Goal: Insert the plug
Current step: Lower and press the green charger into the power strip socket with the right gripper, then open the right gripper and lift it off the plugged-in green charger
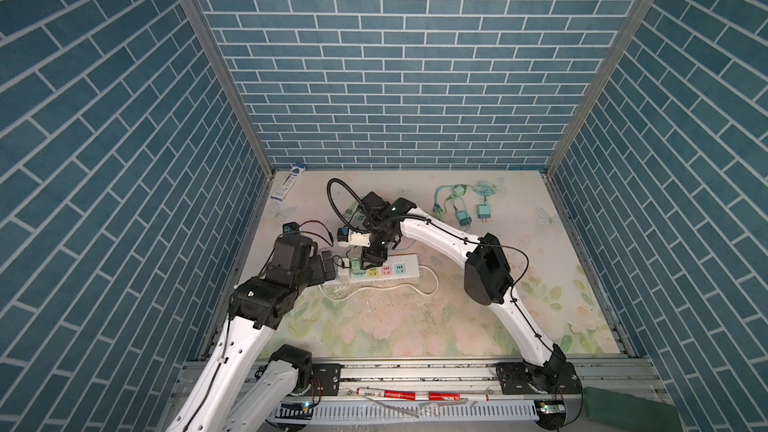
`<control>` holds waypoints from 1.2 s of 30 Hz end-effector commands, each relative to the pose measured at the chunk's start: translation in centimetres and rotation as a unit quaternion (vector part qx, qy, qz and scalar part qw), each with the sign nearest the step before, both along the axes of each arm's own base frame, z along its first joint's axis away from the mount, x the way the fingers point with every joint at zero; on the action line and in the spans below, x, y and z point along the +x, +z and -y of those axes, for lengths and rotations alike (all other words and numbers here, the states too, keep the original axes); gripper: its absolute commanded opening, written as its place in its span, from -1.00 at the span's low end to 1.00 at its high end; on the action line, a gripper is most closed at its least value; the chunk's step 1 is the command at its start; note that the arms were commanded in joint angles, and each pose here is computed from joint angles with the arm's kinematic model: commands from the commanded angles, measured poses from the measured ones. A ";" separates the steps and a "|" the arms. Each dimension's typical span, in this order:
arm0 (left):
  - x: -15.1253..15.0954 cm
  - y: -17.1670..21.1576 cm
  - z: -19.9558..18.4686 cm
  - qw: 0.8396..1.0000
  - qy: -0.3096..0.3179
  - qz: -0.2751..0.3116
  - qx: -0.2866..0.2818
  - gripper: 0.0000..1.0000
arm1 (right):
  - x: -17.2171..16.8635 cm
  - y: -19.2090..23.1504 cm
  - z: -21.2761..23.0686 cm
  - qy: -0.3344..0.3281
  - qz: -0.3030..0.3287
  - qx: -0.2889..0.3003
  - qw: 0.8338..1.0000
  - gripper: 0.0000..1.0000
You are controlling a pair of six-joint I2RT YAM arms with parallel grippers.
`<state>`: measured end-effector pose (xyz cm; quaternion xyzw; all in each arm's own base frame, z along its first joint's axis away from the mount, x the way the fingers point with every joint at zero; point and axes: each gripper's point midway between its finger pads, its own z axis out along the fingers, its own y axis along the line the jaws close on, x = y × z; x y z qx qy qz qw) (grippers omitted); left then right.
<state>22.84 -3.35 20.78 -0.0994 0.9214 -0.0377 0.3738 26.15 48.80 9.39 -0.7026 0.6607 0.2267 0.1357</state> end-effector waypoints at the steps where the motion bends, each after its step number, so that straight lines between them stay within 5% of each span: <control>1: -0.3 0.2 -0.2 1.000 0.004 -0.008 -0.001 0.99 | -1.0 3.3 0.4 0.001 -0.021 0.022 1.000 0.22; 21: 2.2 -0.5 2.4 0.998 -0.020 -0.028 -0.043 0.99 | -5.1 6.6 4.3 -0.030 -0.114 0.051 0.992 0.21; 36: 7.7 1.2 8.7 0.994 -0.099 -0.010 -0.056 0.99 | 0.7 11.2 13.9 -0.189 -0.064 0.123 0.972 0.21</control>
